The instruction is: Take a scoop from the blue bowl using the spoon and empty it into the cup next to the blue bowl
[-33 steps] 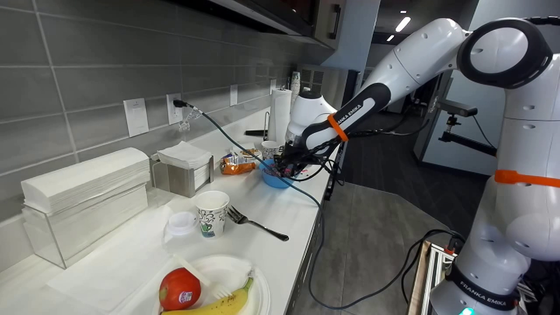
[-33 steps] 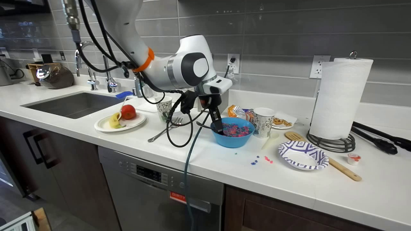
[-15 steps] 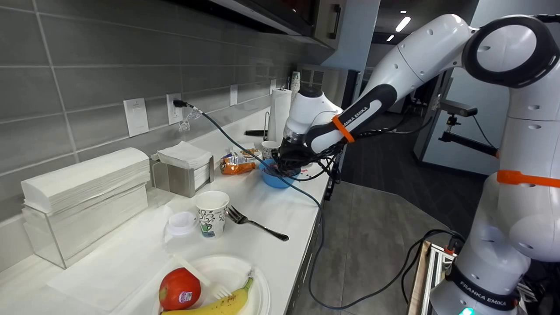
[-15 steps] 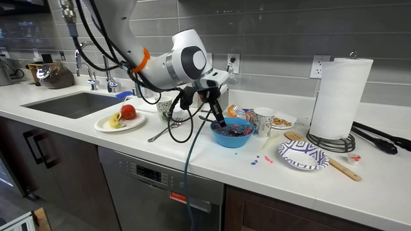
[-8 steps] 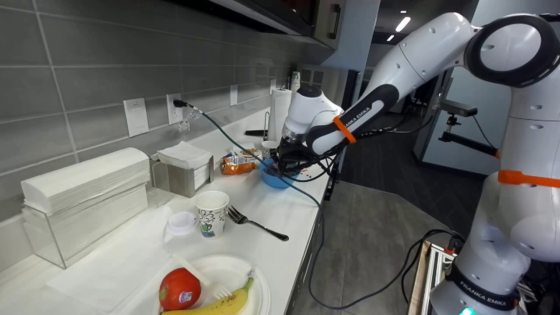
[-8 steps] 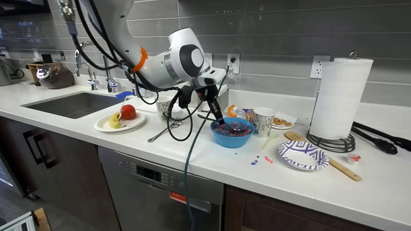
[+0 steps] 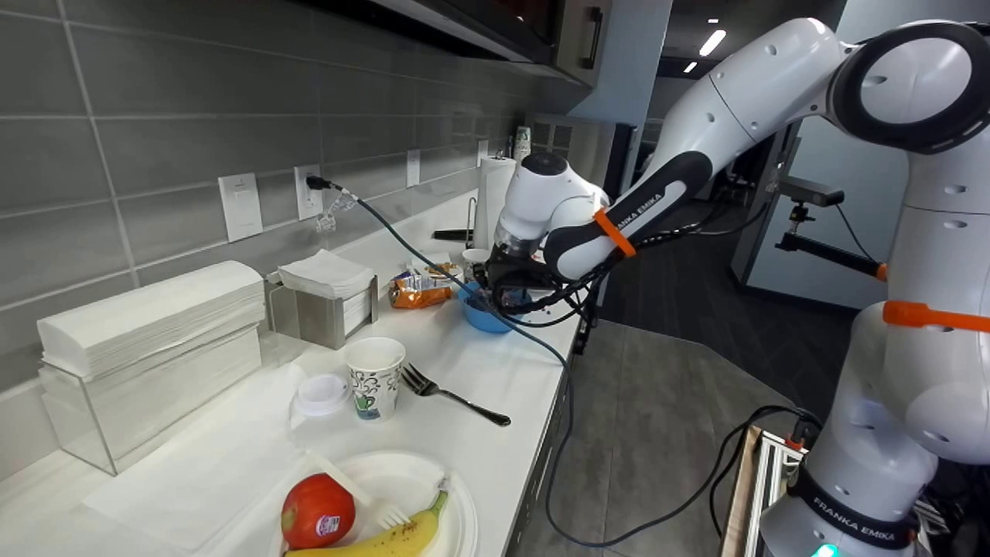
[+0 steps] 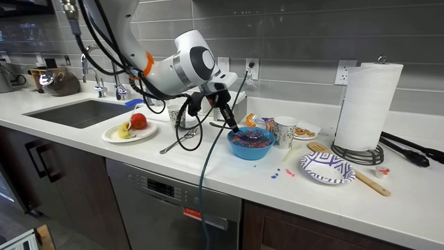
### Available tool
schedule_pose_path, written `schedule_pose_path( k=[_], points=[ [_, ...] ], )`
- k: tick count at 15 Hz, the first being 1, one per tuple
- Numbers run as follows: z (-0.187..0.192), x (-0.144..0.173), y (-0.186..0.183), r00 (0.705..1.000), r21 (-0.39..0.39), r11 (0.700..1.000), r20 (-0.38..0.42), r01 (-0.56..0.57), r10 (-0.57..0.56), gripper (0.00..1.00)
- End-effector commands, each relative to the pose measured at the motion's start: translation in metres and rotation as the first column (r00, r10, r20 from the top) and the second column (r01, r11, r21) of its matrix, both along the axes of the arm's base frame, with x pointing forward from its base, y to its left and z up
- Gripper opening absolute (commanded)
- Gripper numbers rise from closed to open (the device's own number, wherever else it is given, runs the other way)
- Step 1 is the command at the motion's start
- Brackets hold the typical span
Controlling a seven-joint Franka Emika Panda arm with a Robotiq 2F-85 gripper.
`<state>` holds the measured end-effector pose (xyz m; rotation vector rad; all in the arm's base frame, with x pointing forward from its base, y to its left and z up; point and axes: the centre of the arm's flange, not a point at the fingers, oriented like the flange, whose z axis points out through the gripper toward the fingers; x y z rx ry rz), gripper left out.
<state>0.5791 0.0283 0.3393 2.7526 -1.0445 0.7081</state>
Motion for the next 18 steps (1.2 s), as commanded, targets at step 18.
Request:
schedule_pose_path(
  k=[18],
  points=[
    [0.068,-0.002,-0.038,0.995,-0.11,0.989,0.034,0.099,-0.096,0.03]
  ],
)
